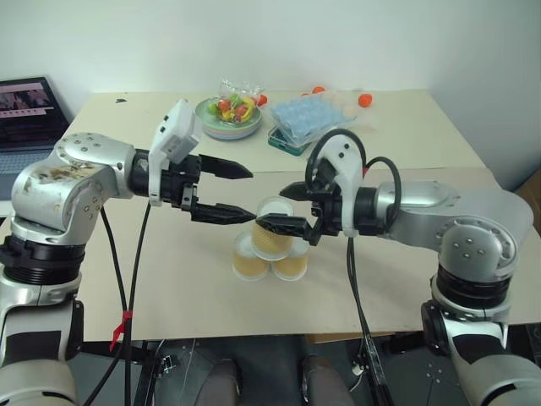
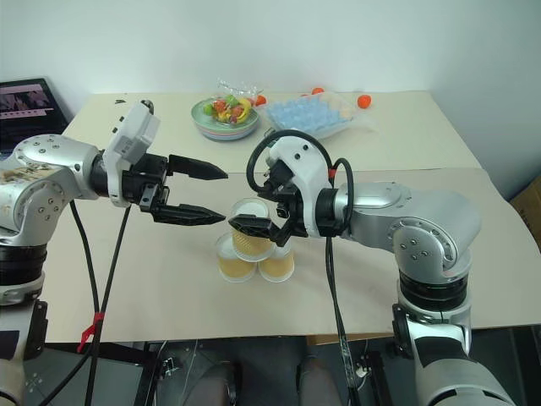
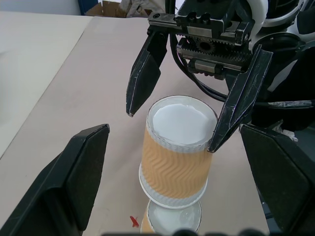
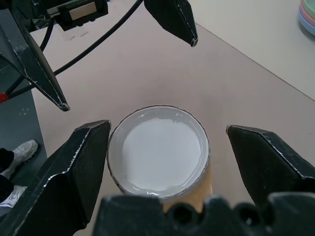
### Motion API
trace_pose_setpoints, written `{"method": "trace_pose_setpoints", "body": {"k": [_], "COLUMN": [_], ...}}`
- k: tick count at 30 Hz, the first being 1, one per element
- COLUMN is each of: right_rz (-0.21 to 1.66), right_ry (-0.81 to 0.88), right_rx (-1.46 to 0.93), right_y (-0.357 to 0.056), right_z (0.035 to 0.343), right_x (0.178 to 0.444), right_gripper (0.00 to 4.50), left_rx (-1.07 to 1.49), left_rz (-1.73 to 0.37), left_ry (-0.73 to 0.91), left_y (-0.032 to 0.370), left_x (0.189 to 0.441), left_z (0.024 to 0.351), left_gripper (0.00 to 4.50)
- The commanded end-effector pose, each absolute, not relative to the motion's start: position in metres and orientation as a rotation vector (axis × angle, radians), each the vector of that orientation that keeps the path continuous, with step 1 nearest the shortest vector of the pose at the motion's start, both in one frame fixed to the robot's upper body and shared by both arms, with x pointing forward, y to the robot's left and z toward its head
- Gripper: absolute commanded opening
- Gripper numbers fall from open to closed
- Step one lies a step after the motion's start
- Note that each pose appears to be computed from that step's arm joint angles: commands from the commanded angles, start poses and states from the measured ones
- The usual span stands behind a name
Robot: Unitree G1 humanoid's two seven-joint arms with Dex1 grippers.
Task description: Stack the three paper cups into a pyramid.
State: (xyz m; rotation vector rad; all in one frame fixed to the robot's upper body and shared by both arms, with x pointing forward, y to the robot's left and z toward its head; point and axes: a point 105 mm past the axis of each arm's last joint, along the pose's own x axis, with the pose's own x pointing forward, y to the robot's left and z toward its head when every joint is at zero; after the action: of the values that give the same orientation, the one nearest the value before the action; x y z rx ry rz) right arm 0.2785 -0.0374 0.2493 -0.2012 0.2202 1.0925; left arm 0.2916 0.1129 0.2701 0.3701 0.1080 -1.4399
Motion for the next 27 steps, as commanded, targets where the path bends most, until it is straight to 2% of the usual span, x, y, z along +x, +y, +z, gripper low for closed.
{"method": "trace_pose_setpoints", "body": {"k": [1, 17, 22, 27], "right_rz": [1.113, 1.135, 0.883, 0.713], "right_ry": [0.166, 0.168, 0.123, 0.12], "right_rx": [-0.178, -0.14, -0.205, -0.3], "right_y": [-0.038, -0.046, -0.118, -0.183], "right_z": [0.267, 0.281, 0.31, 0.311], "right_x": [0.274, 0.266, 0.285, 0.282], "right_gripper": [4.4, 4.4, 4.4, 4.4], "left_rx": [0.416, 0.402, 0.319, 0.257], "left_rz": [-1.437, -1.454, -1.359, -1.193], "left_ry": [0.056, 0.06, 0.045, 0.029], "left_y": [0.111, 0.109, 0.129, 0.159], "left_x": [0.291, 0.294, 0.299, 0.31], "left_z": [0.282, 0.281, 0.292, 0.295], "left_gripper": [4.5, 4.5, 4.5, 4.5]}}
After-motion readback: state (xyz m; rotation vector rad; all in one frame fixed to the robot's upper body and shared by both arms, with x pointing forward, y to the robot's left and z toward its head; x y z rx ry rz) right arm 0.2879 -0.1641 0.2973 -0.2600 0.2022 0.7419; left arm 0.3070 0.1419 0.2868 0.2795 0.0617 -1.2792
